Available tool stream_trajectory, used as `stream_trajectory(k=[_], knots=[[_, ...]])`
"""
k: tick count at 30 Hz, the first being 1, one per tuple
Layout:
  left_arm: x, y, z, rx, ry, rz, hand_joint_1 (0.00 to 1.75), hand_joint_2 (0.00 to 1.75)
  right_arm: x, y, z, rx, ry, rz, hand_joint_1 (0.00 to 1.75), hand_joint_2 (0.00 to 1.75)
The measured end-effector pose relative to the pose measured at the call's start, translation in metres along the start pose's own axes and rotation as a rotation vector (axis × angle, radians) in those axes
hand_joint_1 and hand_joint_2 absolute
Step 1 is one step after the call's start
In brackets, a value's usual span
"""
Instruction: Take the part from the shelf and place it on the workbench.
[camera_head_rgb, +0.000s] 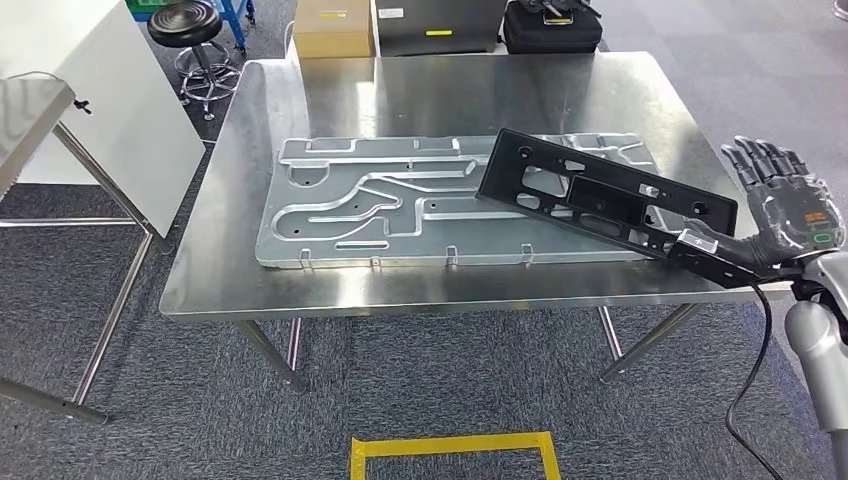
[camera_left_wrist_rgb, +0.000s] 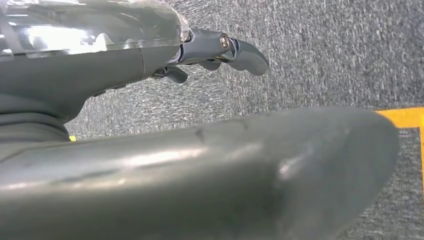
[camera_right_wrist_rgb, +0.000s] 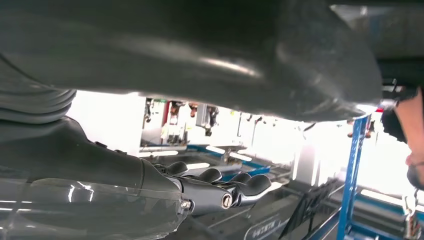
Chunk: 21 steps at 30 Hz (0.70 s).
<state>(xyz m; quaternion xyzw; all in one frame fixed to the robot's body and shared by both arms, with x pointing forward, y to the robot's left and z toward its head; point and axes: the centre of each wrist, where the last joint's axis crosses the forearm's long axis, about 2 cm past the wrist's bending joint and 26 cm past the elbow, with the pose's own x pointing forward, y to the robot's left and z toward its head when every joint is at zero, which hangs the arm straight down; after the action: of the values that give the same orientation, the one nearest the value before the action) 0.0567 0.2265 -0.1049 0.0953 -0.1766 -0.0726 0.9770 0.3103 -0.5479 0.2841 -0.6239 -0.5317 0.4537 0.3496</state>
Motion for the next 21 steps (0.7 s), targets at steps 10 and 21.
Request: stream_trajectory(k=[10,21], knots=[[-0.001,-0.002,0.001,0.014,0.011,0.024,0.0,0.0,-0.001,0.009,0.01,-0.042,0.027,-0.024,0.0,0.0],[-0.002,-0.003,0.002,0.006,0.014,0.018,0.0,0.0,0.001,0.029,0.06,-0.045,0.085,-0.064,0.0,0.0]])
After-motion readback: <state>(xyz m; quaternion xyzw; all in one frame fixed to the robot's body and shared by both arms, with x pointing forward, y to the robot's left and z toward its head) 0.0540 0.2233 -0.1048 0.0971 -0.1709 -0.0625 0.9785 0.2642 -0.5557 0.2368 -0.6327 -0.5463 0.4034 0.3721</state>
